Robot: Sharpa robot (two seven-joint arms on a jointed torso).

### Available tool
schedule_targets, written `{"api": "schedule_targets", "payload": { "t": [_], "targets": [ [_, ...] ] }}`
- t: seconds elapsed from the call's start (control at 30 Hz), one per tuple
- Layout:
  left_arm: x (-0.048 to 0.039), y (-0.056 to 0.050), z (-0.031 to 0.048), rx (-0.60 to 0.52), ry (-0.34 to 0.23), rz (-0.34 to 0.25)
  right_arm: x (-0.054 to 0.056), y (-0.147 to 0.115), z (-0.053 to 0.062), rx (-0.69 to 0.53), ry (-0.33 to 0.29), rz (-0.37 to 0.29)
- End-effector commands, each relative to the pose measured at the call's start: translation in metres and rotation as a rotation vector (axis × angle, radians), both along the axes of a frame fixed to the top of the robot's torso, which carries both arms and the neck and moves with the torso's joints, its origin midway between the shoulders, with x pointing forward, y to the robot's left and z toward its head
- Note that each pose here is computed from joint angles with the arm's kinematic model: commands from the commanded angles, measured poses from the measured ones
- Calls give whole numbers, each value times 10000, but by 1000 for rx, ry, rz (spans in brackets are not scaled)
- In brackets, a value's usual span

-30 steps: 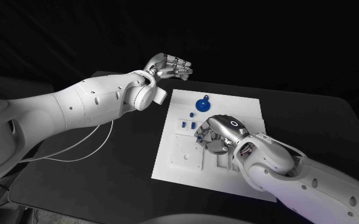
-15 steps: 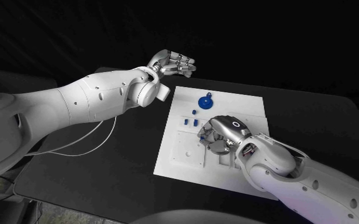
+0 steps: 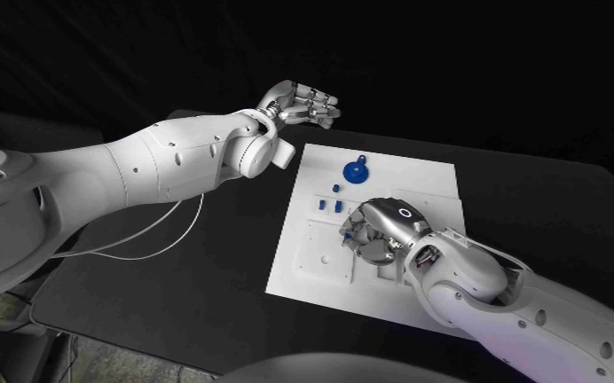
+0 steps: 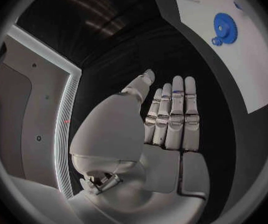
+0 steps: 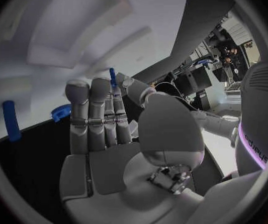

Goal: Assemble the parts on the task board

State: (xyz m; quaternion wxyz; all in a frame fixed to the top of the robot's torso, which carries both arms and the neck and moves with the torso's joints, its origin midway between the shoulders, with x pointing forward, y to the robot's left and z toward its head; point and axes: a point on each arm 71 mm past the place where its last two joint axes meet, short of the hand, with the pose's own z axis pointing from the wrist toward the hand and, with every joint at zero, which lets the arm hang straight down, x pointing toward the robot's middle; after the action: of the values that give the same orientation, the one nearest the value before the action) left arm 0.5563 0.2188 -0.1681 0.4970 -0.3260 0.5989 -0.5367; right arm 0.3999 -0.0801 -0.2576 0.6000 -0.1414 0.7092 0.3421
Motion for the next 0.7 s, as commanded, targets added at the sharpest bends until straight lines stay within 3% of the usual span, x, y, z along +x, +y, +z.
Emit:
{"api": "schedule_targets", "payload": {
  "t": [0.03, 0.7],
  "targets": [
    [0, -25, 10, -12, 1, -14, -13, 11, -20, -21, -4, 11],
    [4, -18, 2, -10, 8, -17, -49, 19, -103, -39, 5, 18]
  ]
}}
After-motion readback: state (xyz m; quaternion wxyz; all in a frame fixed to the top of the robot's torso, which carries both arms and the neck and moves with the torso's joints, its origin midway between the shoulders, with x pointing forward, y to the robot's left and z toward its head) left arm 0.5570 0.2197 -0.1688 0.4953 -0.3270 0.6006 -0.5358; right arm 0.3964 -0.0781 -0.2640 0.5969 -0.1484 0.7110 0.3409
